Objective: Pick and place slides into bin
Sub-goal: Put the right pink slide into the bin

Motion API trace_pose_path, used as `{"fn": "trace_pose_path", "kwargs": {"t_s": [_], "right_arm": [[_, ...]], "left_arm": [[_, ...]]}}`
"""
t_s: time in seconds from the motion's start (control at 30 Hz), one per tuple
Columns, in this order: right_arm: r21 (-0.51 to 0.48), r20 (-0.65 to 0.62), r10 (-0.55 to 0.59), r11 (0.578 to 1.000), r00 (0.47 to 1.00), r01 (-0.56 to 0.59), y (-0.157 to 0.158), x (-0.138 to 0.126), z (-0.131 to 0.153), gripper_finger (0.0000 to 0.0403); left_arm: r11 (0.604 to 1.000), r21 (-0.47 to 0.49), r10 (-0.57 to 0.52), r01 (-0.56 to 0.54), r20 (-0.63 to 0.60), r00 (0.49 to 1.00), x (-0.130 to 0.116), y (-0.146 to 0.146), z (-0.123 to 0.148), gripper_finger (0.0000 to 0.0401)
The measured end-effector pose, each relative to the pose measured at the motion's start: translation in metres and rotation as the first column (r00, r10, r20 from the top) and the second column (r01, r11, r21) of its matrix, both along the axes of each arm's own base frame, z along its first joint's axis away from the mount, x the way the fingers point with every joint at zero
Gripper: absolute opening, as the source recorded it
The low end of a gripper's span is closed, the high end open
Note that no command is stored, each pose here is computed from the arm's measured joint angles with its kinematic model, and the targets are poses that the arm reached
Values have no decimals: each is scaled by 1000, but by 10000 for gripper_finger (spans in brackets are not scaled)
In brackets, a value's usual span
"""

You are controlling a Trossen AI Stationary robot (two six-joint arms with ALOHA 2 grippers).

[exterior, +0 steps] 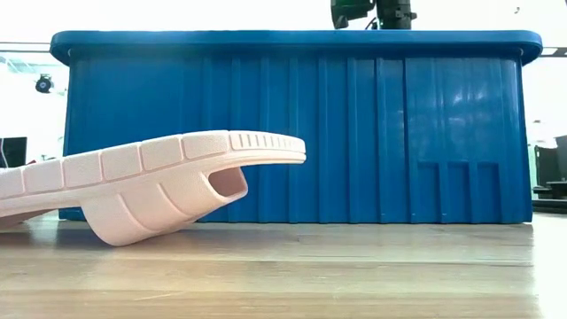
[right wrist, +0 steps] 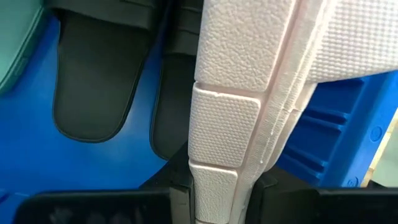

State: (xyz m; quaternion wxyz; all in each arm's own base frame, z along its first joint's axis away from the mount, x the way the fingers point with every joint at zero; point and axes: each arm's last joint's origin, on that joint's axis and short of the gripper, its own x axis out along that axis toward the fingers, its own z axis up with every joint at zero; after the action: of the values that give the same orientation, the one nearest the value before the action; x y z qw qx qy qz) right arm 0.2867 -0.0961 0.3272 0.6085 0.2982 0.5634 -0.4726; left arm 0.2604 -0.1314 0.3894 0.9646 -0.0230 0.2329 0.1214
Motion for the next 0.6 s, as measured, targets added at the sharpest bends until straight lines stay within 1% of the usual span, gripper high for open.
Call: {"fn": "trace_pose_path", "kwargs": {"t_s": [0.17,0.6], "right_arm": [[3,-11,-16,1000,1000,16,0,-1,-4,55],[-4,-22,-1,1000,1000,1,1,0,-7,55]], "left_arm": [[1000,1,-2,2,5,1000,-2,1,2,185],[1000,22,-12,12,-1,1000,-2,1,2,185]]}}
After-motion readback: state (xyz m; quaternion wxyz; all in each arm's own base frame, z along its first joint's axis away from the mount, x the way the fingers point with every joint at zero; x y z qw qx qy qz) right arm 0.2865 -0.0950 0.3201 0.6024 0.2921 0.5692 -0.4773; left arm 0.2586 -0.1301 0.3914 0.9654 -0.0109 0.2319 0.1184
